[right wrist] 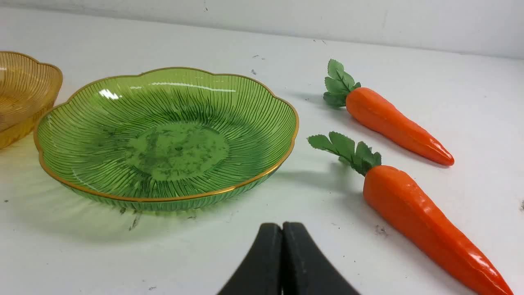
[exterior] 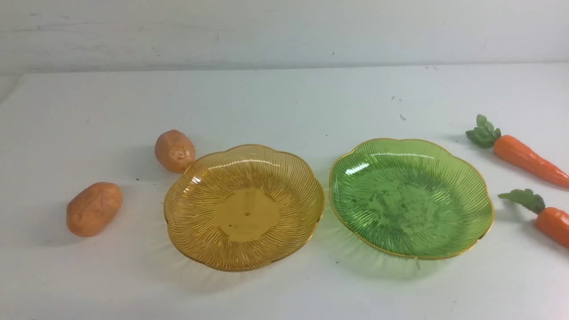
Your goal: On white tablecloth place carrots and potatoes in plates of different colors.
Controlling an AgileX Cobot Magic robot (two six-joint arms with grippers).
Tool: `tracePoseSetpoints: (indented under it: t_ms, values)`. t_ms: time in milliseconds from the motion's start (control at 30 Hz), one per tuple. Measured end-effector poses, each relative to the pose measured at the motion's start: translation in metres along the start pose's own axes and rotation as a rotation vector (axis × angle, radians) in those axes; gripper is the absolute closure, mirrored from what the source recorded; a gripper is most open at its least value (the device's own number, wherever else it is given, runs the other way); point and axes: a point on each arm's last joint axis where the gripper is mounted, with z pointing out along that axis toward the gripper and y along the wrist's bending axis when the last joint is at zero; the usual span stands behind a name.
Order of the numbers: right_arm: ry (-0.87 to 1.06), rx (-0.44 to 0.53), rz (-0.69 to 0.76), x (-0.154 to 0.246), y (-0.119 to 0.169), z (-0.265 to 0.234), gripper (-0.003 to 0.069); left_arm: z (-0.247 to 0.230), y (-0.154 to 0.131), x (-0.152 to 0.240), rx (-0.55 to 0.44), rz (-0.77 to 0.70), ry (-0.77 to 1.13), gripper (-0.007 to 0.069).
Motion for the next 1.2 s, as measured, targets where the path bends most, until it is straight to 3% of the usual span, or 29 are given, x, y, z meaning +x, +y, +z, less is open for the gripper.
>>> tracePoseSetpoints:
  t_ms: [933,967,1000,1033,1100,1200]
  values:
    - [-0.006,0.001,0.002,-0.001,0.0,0.0,0.0674,0.0,0.0,0.0,0.0,0.0,0.0,0.0628]
    - [-0.02,-0.008,0.07,-0.002,0.001,0.0,0.0674,0.0,0.0,0.0,0.0,0.0,0.0,0.0628]
    - [-0.048,-0.105,0.193,-0.004,0.003,0.0,0.0674,0.0,0.0,0.0,0.0,0.0,0.0,0.0628]
    - [-0.053,-0.057,0.358,-0.006,0.004,0.0,0.0674,0.0,0.0,0.0,0.0,0.0,0.0,0.0628]
    - [-0.065,-0.11,0.673,-0.009,0.007,-0.001,0.0674,0.0,0.0,0.0,0.0,0.0,0.0,0.0628]
    - [-0.079,-0.156,0.926,-0.012,0.009,-0.001,0.0674,0.0,0.0,0.0,0.0,0.0,0.0,0.0628]
